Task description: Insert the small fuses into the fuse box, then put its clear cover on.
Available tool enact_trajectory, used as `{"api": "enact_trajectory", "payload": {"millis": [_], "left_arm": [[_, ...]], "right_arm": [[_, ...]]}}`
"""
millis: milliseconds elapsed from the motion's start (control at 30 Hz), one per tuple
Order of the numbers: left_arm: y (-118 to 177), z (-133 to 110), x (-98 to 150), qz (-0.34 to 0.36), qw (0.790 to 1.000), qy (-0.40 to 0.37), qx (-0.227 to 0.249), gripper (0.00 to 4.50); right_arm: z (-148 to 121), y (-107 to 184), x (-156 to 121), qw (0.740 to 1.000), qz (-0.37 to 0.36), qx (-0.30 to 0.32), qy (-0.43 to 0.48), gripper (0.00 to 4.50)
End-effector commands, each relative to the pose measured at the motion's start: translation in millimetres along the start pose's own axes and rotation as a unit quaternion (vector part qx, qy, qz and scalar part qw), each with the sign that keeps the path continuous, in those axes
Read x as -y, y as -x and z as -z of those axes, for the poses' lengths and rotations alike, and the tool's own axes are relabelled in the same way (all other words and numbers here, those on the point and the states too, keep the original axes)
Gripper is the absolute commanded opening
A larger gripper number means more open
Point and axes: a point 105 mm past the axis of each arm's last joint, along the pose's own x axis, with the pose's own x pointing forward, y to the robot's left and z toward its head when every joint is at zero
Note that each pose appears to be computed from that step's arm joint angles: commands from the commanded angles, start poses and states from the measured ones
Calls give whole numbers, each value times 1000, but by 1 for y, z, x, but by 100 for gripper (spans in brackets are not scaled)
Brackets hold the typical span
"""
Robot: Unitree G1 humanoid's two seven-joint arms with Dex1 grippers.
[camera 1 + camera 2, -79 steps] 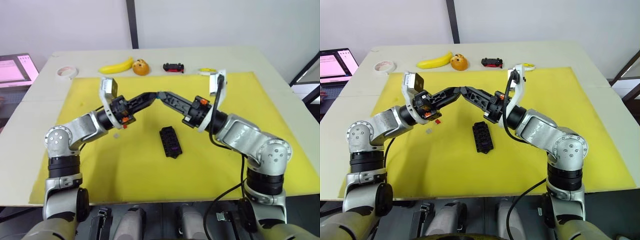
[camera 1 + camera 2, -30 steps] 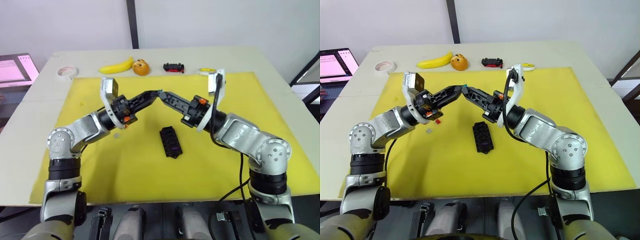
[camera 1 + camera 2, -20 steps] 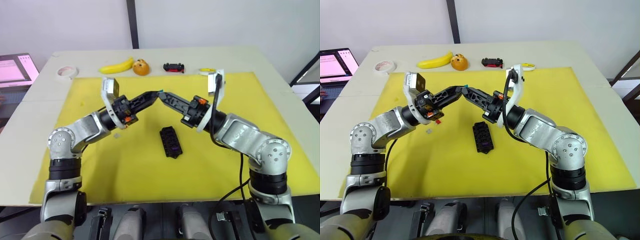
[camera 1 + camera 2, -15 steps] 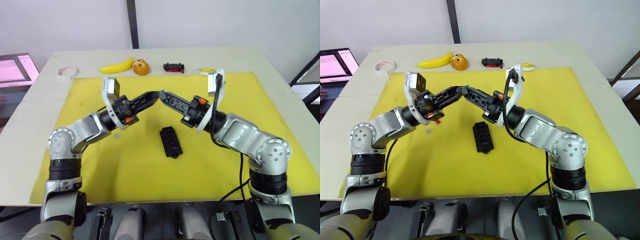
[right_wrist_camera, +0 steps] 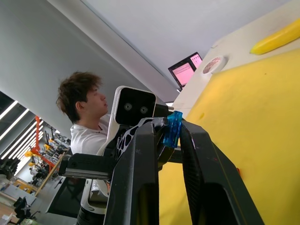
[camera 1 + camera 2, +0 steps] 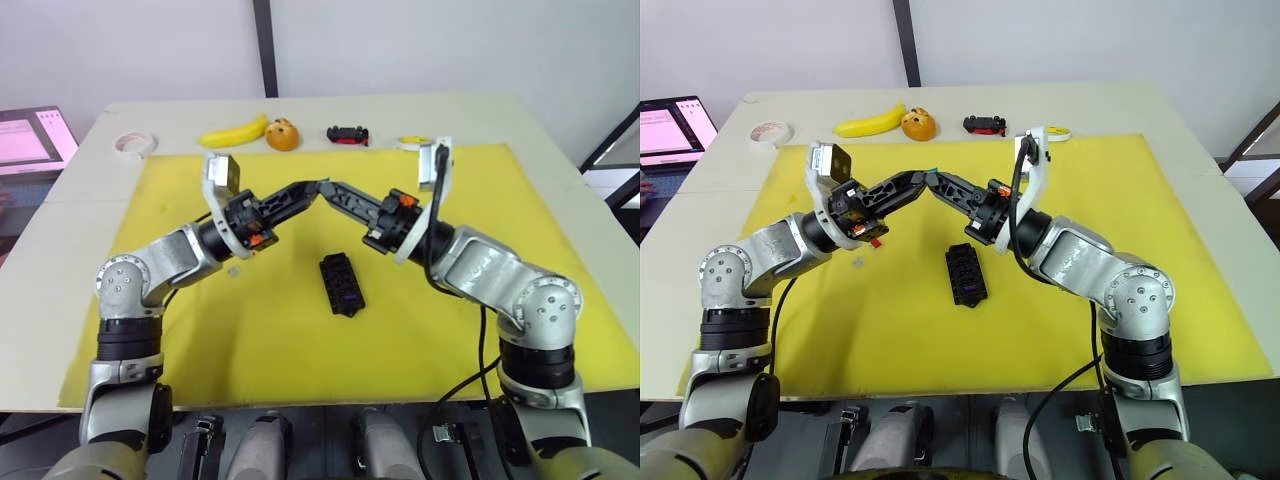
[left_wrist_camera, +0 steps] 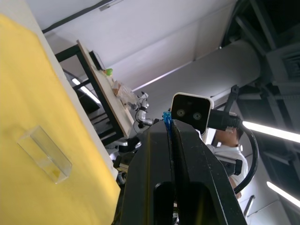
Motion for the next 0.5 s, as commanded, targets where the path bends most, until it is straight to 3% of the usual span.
{"api": "enact_trajectory", "payload": {"millis": [33, 67, 300, 500], "left_arm": [[2, -7, 4, 0, 1000, -11, 11, 0], [2, -7, 4, 0, 1000, -11, 11, 0], [1, -7, 5, 1, 1000, -12, 11, 0], [0, -6, 6, 5, 1000, -11, 10, 0]], "right_arm": [[-6, 2, -12, 1000, -18, 8, 18, 25], [-7, 3, -12, 1000, -20, 9, 17, 25], [-5, 4, -15, 999, -23, 0, 24, 352], [-4, 6, -10, 1000, -13, -3, 23, 352]]}}
